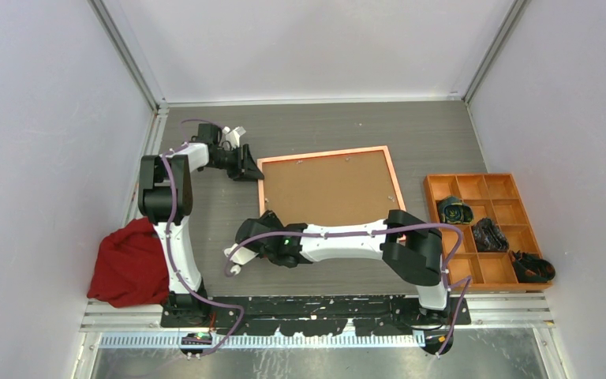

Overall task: Take the photo out of the frame
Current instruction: Release the photo frame item from the photo frame.

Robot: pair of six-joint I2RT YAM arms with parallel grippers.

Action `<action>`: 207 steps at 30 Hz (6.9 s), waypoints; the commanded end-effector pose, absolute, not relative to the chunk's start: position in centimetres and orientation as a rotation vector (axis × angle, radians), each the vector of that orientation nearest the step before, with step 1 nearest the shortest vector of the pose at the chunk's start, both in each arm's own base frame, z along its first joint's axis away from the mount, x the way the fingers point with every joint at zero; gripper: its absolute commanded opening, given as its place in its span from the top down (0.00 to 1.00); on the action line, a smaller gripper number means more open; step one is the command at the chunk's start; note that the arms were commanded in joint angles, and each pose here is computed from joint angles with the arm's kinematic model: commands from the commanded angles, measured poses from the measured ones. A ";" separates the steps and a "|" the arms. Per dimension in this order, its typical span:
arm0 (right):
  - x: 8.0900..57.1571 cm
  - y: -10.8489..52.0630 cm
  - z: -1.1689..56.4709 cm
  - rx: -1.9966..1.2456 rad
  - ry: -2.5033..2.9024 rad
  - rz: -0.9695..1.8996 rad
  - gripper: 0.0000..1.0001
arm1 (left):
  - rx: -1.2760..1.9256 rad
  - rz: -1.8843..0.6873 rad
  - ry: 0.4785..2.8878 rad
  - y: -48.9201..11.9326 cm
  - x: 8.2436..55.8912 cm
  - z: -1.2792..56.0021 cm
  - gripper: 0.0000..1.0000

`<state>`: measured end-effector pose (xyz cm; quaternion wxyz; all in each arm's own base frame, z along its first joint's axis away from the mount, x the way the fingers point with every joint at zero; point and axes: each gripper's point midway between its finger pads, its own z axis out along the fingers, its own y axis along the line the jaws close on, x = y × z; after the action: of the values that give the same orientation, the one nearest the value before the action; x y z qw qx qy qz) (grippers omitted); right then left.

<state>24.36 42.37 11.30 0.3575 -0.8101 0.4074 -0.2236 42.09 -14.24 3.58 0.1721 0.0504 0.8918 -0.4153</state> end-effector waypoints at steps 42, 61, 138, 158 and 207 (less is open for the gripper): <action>24.6 43.7 12.4 -2.071 1.117 -0.546 0.99 | 0.124 -1.172 2.573 -14.0 41.8 2.5 0.59; 24.8 44.2 12.5 -2.026 1.152 -0.534 0.99 | 0.124 -1.173 2.572 -14.0 41.7 2.5 0.59; 32.4 42.2 17.4 -1.180 1.640 -0.579 0.99 | 0.148 -0.699 2.807 -13.8 41.6 -0.4 0.86; 28.9 42.0 16.8 -1.638 1.395 -0.548 0.99 | 0.177 -0.661 2.833 -14.1 41.5 -0.8 0.75; 26.6 43.6 14.3 -1.984 1.178 -0.665 0.99 | 0.325 -0.549 2.802 -16.0 41.4 -0.1 0.81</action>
<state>26.13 43.25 13.27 0.3681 -0.7558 0.4908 -0.2288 43.19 -16.55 2.88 0.1817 0.1073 0.9572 -0.1983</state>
